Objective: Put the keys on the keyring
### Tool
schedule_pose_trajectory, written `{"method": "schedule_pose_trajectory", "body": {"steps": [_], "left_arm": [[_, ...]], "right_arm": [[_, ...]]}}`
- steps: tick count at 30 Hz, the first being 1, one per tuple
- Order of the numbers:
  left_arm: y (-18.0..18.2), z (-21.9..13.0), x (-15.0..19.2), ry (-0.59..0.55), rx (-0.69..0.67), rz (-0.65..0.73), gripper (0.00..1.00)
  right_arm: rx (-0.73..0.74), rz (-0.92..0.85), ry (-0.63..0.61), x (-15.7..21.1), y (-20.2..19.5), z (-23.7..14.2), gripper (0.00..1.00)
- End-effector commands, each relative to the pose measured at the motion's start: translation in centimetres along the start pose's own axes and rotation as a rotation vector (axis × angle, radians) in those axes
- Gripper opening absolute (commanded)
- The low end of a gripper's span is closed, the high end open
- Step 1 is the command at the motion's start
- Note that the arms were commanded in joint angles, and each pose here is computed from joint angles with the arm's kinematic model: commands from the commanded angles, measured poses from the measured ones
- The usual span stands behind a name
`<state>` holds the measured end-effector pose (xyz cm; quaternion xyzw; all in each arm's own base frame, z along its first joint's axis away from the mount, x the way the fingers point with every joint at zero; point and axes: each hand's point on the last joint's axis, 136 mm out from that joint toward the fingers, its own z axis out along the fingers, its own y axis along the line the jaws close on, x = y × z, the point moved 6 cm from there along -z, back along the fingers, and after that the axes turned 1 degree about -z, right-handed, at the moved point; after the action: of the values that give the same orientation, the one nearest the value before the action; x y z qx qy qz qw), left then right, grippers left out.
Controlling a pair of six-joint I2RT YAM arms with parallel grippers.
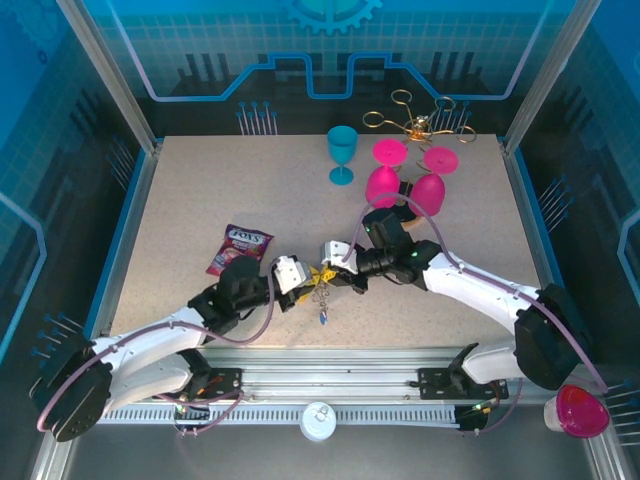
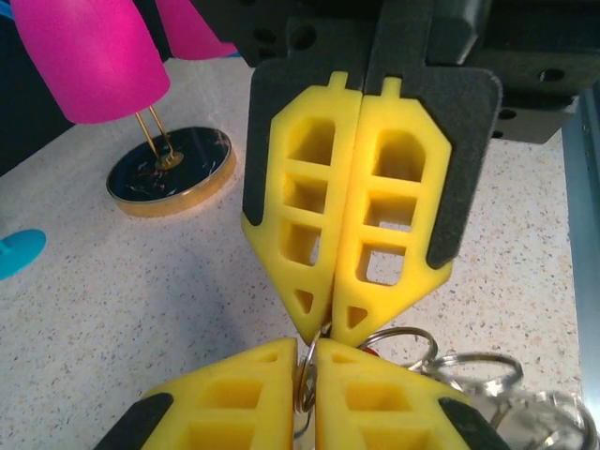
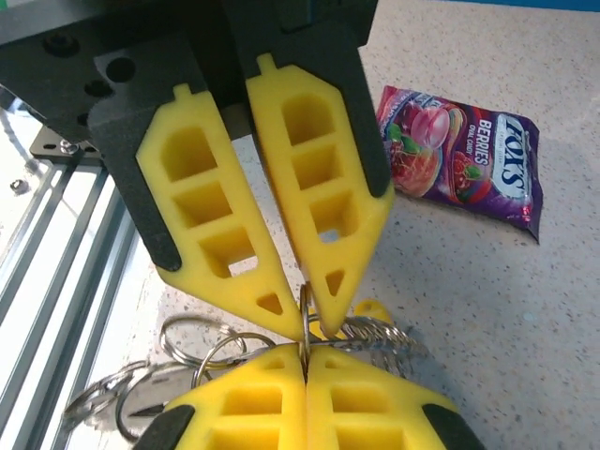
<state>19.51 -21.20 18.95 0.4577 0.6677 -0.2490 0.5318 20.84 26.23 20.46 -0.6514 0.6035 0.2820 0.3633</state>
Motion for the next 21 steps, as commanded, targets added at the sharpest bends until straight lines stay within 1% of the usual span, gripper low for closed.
{"method": "schedule_pose_trajectory", "body": {"steps": [1, 2, 3, 5, 8, 9, 11, 12, 13, 16, 21], "left_arm": [[0.0, -0.3, 0.9, 0.147, 0.015, 0.017, 0.13], [0.0, -0.3, 0.9, 0.161, 0.023, 0.023, 0.12], [-0.1, -0.4, 0.8, 0.173, 0.032, 0.031, 0.10], [-0.1, -0.4, 0.5, 0.182, 0.044, 0.044, 0.00], [-0.2, -0.4, -0.1, 0.138, 0.059, 0.061, 0.00], [-0.3, -0.5, -0.4, 0.106, 0.059, 0.066, 0.00], [-0.5, -0.7, -1.1, 0.029, 0.064, 0.075, 0.00], [-0.6, -0.8, -1.3, -0.015, 0.065, 0.079, 0.00], [-0.6, -1.0, -1.7, -0.063, 0.055, 0.081, 0.00], [-1.0, -1.3, -2.0, -0.138, 0.062, 0.083, 0.00], [-1.1, -1.3, -1.9, -0.167, 0.071, 0.070, 0.00]], "right_arm": [[-0.038, -0.067, 0.035, -1.8, 1.2, -1.0, 0.00], [-0.038, -0.073, 0.033, -2.2, 1.2, -1.2, 0.00], [-0.039, -0.079, 0.028, -2.6, 1.3, -1.3, 0.00], [-0.034, -0.080, 0.013, -3.0, 1.2, -1.4, 0.00], [-0.008, -0.061, -0.033, -3.4, 0.9, -1.6, 0.00], [0.004, -0.043, -0.061, -3.3, 0.7, -1.7, 0.02], [0.019, -0.012, -0.119, -2.8, 0.6, -1.8, 0.15], [0.022, 0.002, -0.153, -2.5, 0.6, -1.8, 0.20], [0.015, 0.018, -0.182, -1.8, 0.8, -1.6, 0.22], [0.011, 0.056, -0.223, -0.4, 0.9, -1.1, 0.23], [-0.007, 0.072, -0.253, 0.3, 1.0, -0.6, 0.23]]}}
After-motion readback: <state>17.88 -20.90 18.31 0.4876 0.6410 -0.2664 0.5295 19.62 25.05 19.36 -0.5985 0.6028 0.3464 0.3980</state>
